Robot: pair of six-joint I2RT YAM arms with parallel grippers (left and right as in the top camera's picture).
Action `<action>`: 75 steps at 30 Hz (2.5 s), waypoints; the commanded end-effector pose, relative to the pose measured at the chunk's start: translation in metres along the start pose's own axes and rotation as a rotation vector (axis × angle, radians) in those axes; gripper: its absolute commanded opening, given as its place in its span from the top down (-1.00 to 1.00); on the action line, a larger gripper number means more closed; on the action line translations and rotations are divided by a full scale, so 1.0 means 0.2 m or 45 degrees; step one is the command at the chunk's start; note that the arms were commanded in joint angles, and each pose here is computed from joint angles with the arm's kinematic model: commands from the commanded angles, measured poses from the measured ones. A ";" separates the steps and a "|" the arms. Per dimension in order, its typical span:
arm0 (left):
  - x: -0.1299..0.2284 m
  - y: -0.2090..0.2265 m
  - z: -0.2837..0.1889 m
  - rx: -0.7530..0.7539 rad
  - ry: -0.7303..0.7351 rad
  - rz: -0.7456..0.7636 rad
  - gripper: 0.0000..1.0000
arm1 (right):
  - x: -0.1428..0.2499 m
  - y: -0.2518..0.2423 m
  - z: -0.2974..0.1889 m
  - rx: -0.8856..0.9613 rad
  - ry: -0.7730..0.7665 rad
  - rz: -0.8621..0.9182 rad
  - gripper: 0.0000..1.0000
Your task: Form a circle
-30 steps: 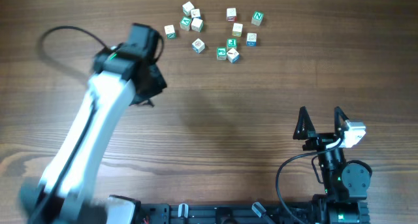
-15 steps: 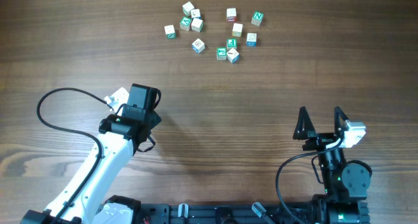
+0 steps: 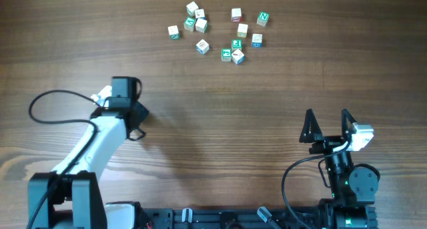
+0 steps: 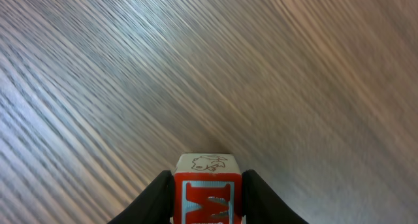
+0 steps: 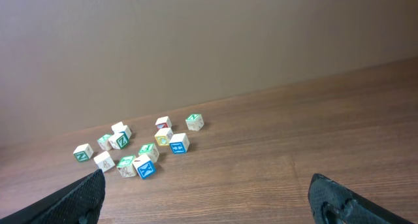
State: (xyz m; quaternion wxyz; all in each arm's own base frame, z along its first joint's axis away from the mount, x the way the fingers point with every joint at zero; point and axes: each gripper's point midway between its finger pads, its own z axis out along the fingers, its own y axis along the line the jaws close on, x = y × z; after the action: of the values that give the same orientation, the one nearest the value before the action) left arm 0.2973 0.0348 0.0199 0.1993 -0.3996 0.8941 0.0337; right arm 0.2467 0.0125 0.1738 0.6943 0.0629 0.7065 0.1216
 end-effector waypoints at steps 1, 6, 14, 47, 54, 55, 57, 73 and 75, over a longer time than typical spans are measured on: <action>0.04 -0.06 0.02 0.131 0.113 0.016 0.36 | -0.01 0.00 0.00 -0.001 -0.013 0.008 -1.00; 0.00 -0.13 0.01 0.224 0.078 0.046 0.29 | -0.01 0.00 0.00 -0.001 -0.013 0.008 -1.00; -0.03 -0.14 0.01 0.225 0.040 0.027 0.18 | -0.01 0.00 0.00 -0.001 -0.013 0.008 -0.99; 0.07 -1.77 0.09 0.756 0.139 0.302 -0.99 | -0.01 0.00 0.00 -0.001 -0.013 0.008 -0.99; 0.14 -1.64 0.23 0.594 0.200 0.318 -0.15 | -0.01 0.00 0.00 -0.001 -0.013 0.008 -0.99; 0.15 -1.62 0.23 0.582 0.208 0.321 0.12 | -0.01 0.00 0.00 -0.001 -0.013 0.008 -0.99; 0.17 -1.60 0.24 0.559 0.224 0.335 0.34 | -0.01 0.00 0.00 -0.001 -0.013 0.008 -0.99; -0.18 -0.91 -0.27 -0.024 0.069 0.187 0.55 | -0.01 0.00 0.00 -0.001 -0.013 0.008 -0.99; -0.14 -0.83 -0.21 -0.096 0.075 0.044 0.51 | -0.01 0.00 0.00 -0.001 -0.013 0.008 -0.99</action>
State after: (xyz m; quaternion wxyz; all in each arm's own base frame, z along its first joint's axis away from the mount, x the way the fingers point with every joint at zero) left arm 0.4347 -0.0867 0.1106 0.1651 -0.2938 0.9414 0.0161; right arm 0.2467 0.0125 0.1738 0.6943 0.0627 0.7065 0.1215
